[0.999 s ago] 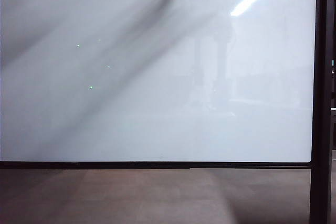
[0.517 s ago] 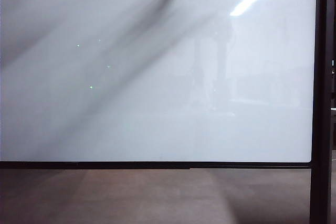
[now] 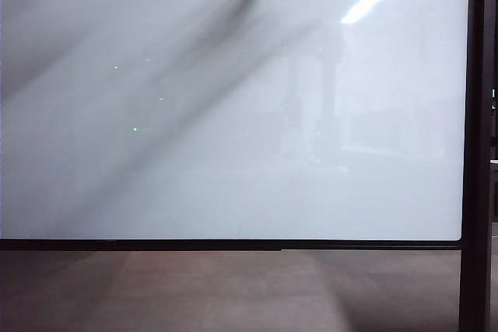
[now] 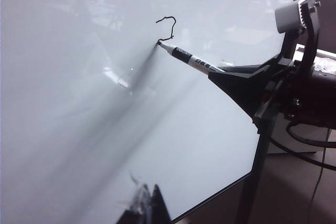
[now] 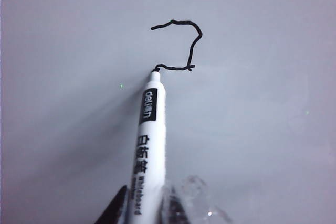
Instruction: Reach to the right to find the marker pen, pick it up, and write the number 2 on the whiteboard.
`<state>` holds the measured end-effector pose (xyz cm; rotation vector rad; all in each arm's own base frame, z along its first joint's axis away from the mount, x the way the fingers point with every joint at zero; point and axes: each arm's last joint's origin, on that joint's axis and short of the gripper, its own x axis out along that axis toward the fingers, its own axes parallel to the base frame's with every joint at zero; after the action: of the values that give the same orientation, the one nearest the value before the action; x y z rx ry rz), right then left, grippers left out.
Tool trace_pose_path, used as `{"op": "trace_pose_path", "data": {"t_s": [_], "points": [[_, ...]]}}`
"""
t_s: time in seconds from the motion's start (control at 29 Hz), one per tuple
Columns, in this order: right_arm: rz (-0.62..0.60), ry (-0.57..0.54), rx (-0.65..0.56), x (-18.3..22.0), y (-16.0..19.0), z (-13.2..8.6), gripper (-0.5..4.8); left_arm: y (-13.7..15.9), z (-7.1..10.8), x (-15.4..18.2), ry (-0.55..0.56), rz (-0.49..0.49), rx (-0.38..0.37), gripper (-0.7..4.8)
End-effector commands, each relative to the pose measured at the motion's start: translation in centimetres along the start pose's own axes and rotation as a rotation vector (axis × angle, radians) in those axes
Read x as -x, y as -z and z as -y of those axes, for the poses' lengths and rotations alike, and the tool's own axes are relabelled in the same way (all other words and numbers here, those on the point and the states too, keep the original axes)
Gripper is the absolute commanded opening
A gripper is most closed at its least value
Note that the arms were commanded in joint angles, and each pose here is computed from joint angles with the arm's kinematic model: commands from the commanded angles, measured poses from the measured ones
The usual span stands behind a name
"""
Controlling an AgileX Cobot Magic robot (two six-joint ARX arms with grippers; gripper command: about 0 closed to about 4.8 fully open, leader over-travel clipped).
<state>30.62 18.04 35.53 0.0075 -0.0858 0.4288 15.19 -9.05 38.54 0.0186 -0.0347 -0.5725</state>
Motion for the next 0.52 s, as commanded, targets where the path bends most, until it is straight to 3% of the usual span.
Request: {"op": "trace_pose_path", "data": {"t_s": [0.03, 0.52], "points": [[0.028, -0.002, 0.000, 0.03, -0.50, -0.03, 0.39, -0.18, -0.01, 0.08, 0.004, 0.011, -0.001, -0.05], [0.016, 0.002, 0.001, 0.02, -0.37, 0.11, 0.40, -0.18, -0.01, 0.08, 0.004, 0.010, -0.001, -0.05]]}}
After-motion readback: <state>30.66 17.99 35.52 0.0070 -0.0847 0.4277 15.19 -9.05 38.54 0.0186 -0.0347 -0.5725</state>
